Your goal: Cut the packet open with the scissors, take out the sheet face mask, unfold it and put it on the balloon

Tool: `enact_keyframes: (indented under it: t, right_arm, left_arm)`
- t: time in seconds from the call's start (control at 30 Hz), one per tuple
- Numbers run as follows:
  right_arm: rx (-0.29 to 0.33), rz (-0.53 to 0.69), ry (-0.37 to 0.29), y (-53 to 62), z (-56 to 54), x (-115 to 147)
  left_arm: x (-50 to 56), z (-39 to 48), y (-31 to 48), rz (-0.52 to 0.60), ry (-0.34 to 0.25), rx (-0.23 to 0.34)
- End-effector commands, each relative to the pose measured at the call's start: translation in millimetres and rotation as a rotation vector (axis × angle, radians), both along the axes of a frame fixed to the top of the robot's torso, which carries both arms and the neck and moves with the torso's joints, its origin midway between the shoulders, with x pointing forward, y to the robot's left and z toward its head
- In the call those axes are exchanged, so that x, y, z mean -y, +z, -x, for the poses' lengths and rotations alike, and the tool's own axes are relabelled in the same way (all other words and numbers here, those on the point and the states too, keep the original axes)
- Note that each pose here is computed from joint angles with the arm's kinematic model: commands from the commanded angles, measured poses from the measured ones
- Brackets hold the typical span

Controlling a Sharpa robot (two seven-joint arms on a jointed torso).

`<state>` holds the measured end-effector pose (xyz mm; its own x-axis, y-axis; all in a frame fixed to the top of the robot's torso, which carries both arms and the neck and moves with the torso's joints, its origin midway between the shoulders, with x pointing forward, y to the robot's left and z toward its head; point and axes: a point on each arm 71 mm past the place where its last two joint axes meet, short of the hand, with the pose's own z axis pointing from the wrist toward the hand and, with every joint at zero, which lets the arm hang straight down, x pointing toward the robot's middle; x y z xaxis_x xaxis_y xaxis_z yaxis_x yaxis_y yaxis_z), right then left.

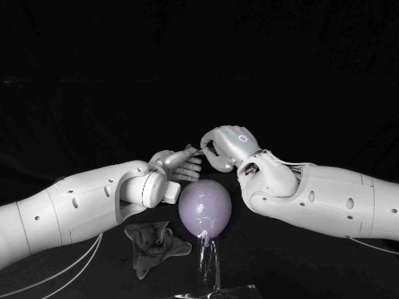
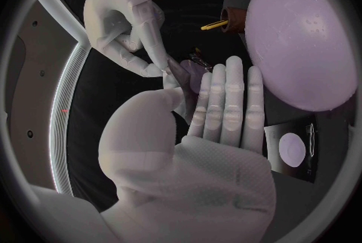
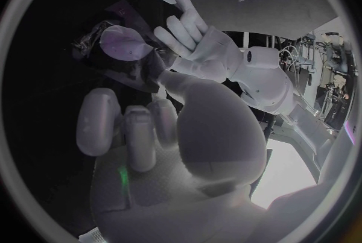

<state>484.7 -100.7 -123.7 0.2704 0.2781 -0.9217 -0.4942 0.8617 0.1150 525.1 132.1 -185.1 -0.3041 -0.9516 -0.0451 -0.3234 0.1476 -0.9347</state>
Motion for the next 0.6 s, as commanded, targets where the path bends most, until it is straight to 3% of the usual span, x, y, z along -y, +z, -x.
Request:
enact_keyframes:
  t: [0.03, 0.3, 0.6]
  right_arm:
    - [0.094, -0.009, 0.050, 5.8, 6.4, -2.7]
    - [0.111, -0.004, 0.065, 5.0, 9.0, -1.1]
    - [0.105, -0.002, 0.060, 2.2, 8.1, 1.0]
  left_arm:
    - [4.7, 1.6, -0.9, 0.012, -0.037, -0.035]
    - [2.7, 0.5, -1.2, 0.028, -0.011, -0.040]
    - [1.0, -0.9, 1.5, 0.049, 0.021, -0.005]
